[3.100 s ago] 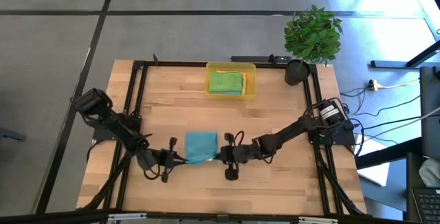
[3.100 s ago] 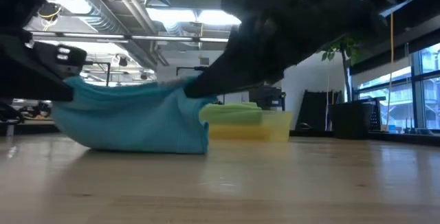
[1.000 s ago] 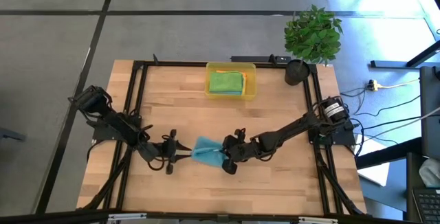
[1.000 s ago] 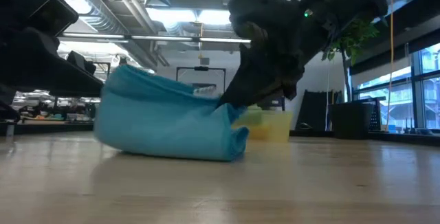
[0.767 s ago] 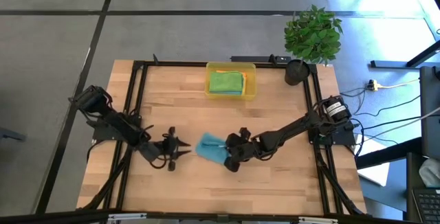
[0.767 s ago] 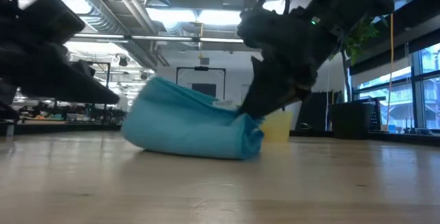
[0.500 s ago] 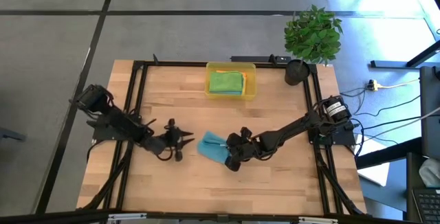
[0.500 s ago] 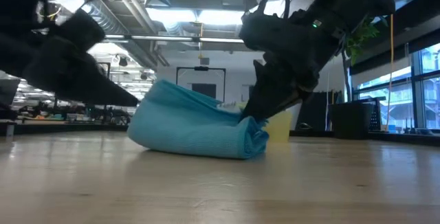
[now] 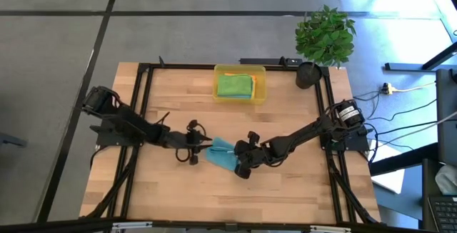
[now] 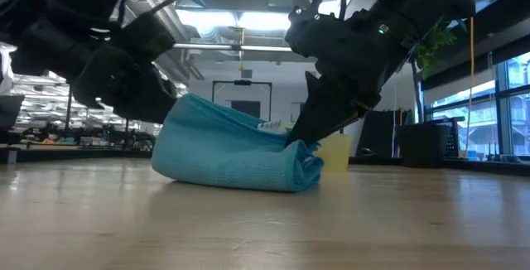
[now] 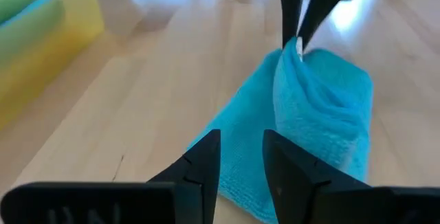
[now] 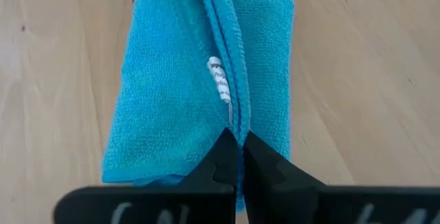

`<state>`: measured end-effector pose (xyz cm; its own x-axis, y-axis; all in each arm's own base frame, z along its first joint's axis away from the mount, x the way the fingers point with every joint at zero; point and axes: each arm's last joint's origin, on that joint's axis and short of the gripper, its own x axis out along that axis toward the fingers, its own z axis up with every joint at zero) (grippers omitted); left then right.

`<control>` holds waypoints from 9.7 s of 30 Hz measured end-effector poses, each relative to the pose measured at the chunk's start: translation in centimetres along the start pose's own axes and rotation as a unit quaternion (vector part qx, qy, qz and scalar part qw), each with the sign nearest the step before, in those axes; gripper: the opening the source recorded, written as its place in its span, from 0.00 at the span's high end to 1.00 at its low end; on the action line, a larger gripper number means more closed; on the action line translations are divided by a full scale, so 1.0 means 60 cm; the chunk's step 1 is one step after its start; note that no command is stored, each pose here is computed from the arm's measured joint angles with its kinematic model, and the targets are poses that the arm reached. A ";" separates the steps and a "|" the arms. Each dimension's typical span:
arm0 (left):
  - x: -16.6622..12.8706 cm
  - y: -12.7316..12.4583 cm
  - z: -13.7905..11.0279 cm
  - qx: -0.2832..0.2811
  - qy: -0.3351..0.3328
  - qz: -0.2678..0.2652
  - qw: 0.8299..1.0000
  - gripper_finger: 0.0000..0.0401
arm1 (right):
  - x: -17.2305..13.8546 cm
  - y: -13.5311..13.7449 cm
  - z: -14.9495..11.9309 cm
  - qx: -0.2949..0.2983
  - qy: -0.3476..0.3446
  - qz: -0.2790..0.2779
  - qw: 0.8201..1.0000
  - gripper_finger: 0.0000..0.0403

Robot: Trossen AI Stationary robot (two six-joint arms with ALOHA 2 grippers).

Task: Fold microfiber towels
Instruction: Fold the blue microfiber cloth, then put the folded blue microfiber cloth into the yellow bin

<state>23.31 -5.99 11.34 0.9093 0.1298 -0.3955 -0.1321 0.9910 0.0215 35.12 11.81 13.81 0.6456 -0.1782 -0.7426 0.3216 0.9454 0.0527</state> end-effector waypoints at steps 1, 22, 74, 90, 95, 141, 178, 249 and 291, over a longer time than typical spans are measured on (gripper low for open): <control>0.004 0.000 0.001 0.009 0.006 -0.002 1.000 0.75 | 0.000 0.000 0.000 -0.001 0.000 0.000 1.000 0.98; 0.017 -0.061 -0.037 0.067 0.086 -0.185 0.977 0.75 | -0.007 0.013 -0.010 -0.031 -0.004 -0.006 0.999 0.99; -0.003 -0.084 -0.009 0.073 -0.015 -0.078 0.994 0.75 | -0.023 0.052 0.033 -0.079 -0.049 -0.025 0.995 0.52; 0.012 -0.049 -0.021 0.056 0.036 -0.005 0.998 0.75 | 0.049 0.039 -0.009 -0.081 -0.001 -0.064 0.995 0.65; -0.016 -0.083 0.029 0.094 -0.068 -0.054 0.992 0.75 | 0.049 0.038 -0.009 -0.068 0.002 -0.063 0.996 0.65; 0.048 -0.193 -0.003 0.416 0.216 0.109 0.877 0.44 | 0.057 0.028 -0.002 -0.030 0.029 -0.023 0.999 0.65; 0.047 -0.196 0.013 0.388 0.205 0.091 0.894 0.83 | 0.030 0.040 0.012 -0.105 0.023 -0.027 0.994 0.65; 0.022 -0.037 0.193 0.339 0.161 0.145 0.916 1.00 | -0.108 -0.008 0.088 -0.221 -0.034 -0.237 0.946 0.97; 0.086 0.444 0.185 0.364 0.116 0.141 0.914 1.00 | -0.008 -0.436 0.222 -0.178 0.062 -0.331 0.925 0.97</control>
<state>28.86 21.44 20.07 0.7607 0.4564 -0.4615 0.0251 0.6898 0.7235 35.63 -16.47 21.66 0.2977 -0.7380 -0.6055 0.3559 0.6744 -0.6469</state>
